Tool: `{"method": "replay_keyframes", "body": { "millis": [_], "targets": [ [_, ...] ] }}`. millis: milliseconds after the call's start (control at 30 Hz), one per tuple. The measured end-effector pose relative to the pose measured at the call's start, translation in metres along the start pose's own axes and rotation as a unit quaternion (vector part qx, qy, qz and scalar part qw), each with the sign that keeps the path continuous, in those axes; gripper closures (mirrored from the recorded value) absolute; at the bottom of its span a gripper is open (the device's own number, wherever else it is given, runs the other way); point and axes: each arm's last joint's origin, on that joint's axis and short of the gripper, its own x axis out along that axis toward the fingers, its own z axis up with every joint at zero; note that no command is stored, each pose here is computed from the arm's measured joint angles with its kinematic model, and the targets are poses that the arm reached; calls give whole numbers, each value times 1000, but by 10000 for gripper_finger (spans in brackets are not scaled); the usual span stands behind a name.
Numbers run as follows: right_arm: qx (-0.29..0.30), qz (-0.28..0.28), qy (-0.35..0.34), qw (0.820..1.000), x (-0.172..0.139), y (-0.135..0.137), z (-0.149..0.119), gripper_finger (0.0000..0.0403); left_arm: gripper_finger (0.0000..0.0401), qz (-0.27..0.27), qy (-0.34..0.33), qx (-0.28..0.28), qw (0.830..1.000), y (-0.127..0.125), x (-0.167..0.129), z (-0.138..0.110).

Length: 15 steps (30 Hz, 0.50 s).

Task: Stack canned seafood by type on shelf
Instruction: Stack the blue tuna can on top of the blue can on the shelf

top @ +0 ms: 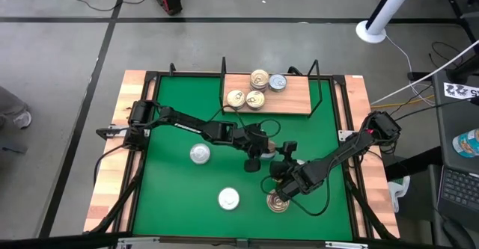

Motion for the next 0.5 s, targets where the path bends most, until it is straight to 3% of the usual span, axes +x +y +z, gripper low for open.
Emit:
{"method": "replay_keyframes", "body": {
  "millis": [500],
  "targets": [
    [0, 19, 0, 1000, 0, 2, 1, 116, 401, -8, 0, -7, 1000, 0, 0, 0]
  ]
}}
